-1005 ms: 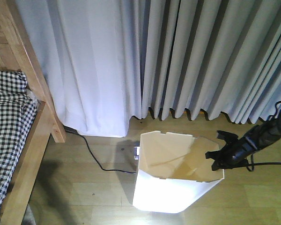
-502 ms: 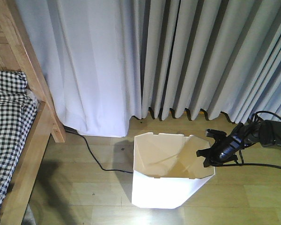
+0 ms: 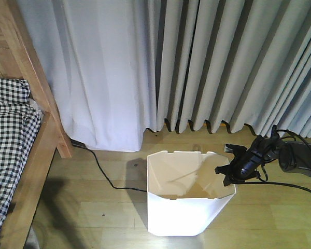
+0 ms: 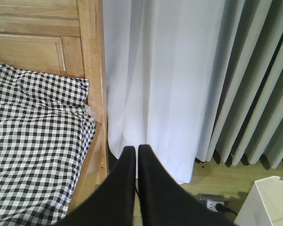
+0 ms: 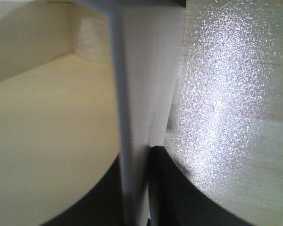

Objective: Move trash bin to bedside with robot
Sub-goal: 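Lower the bin onto the floor beside the bed with the right gripper, then open the right gripper to release the bin rim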

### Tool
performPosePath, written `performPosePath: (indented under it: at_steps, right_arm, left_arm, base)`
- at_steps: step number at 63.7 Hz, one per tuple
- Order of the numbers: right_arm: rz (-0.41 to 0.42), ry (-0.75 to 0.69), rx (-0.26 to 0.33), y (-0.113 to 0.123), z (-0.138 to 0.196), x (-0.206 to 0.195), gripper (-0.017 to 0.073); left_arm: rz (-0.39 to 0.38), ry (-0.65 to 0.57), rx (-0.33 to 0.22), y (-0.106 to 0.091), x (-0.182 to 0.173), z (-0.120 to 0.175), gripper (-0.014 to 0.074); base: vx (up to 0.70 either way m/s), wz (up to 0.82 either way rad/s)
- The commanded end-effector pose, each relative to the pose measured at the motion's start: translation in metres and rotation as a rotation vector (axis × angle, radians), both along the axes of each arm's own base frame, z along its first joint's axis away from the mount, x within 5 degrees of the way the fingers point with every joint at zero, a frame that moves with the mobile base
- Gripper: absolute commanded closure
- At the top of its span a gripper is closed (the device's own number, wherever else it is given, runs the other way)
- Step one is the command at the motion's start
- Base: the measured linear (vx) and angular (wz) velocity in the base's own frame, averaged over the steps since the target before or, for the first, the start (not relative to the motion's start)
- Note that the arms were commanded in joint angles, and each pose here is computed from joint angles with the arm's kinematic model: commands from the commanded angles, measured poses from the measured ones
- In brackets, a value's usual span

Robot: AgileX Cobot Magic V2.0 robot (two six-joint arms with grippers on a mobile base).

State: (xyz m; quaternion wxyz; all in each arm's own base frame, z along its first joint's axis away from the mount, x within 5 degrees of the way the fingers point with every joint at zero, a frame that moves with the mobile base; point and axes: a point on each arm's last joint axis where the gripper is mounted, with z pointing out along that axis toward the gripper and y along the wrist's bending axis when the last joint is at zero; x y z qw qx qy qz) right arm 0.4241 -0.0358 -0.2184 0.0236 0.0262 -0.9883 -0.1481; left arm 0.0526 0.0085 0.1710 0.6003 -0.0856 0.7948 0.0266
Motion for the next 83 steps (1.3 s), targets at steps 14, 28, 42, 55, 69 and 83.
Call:
performPosePath:
  at_steps: [14,28,42,55,69,83]
  right_arm:
    - [-0.054,-0.093,0.048,0.0000,0.0415,0.0334,0.0426]
    - [-0.058,-0.103,0.037,-0.0007,0.0380,0.0330,0.0280]
    - [-0.059,-0.104,0.033,-0.0008,0.0348,0.0318,0.0179]
    - [-0.064,-0.116,0.025,-0.0015,0.0347,0.0329,0.0130]
    - [-0.045,-0.108,-0.006,-0.0054,0.0338,0.0315,0.0051]
    - [-0.053,-0.136,-0.026,-0.0073,0.0334,0.0342,0.0024]
  left_arm:
    - [-0.004,-0.077,0.004,-0.0003,0.0008,0.0054,0.0600]
    - [-0.004,-0.077,0.004,-0.0003,0.0008,0.0054,0.0600]
    - [-0.004,-0.077,0.004,-0.0003,0.0008,0.0054,0.0600]
    - [-0.004,-0.077,0.004,-0.0003,0.0008,0.0054,0.0600]
    - [-0.004,-0.077,0.004,-0.0003,0.0008,0.0054,0.0600]
    - [-0.004,-0.077,0.004,-0.0003,0.0008,0.0054,0.0600]
  base:
    - [0.00,0.00]
    - [0.00,0.00]
    - [0.00,0.00]
    - [0.00,0.00]
    - [0.00,0.00]
    - [0.00,0.00]
